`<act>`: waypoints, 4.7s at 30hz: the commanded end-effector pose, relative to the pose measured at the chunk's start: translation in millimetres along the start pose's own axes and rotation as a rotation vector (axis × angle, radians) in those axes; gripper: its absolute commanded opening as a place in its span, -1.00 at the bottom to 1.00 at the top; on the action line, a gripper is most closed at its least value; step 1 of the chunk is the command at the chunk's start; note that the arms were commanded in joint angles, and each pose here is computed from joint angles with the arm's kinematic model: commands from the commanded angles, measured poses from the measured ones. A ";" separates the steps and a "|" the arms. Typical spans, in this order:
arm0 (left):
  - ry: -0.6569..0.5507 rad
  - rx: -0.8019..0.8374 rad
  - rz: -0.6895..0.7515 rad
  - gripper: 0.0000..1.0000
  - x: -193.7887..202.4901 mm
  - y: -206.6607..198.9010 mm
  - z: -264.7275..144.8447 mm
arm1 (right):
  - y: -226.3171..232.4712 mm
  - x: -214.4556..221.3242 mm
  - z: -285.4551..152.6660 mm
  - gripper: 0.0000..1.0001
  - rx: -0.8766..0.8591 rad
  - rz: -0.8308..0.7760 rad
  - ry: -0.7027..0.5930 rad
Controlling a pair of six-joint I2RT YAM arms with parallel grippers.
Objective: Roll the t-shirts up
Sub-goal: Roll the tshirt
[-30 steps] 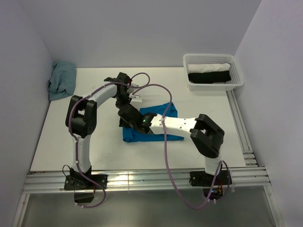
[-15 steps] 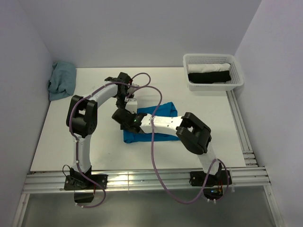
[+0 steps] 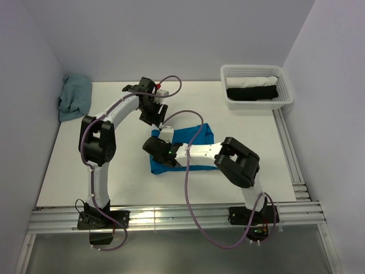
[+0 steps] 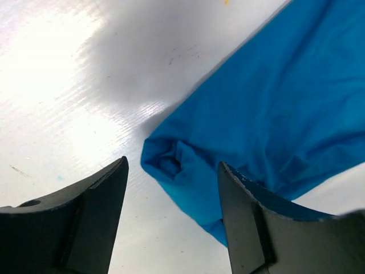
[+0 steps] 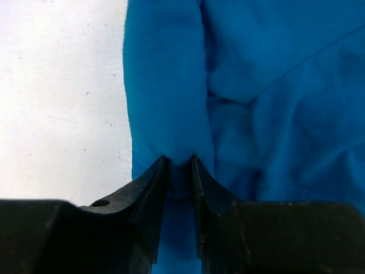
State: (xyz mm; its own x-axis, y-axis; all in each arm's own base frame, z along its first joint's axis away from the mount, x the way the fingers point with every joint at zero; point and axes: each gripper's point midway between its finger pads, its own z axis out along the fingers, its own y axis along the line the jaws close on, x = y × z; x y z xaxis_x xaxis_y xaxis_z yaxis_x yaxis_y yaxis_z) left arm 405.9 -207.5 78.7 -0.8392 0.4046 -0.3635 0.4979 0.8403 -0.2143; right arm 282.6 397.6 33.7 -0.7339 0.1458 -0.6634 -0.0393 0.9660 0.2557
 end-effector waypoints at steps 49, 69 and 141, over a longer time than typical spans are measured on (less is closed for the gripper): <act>0.035 -0.003 0.014 -0.99 27.7 -6.6 33.2 | -5.3 -63.2 -41.2 0.04 -0.100 0.007 -0.136; 0.094 0.011 0.028 -0.95 29.4 -9.1 37.0 | -4.0 -4.3 -16.1 0.07 0.212 -0.239 -0.080; -0.014 0.002 0.029 -0.78 37.5 -36.2 41.5 | -67.9 8.8 -37.9 0.17 -0.361 0.469 0.121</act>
State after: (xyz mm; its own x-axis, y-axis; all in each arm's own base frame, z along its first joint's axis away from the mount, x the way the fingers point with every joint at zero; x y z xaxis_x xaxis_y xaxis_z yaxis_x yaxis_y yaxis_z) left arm 363.0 -263.5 43.1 -0.8225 0.3820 -0.4215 0.5356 0.7695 -0.3478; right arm 255.0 337.1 42.1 -0.8065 0.5490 -0.2194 0.1045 0.4976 0.8611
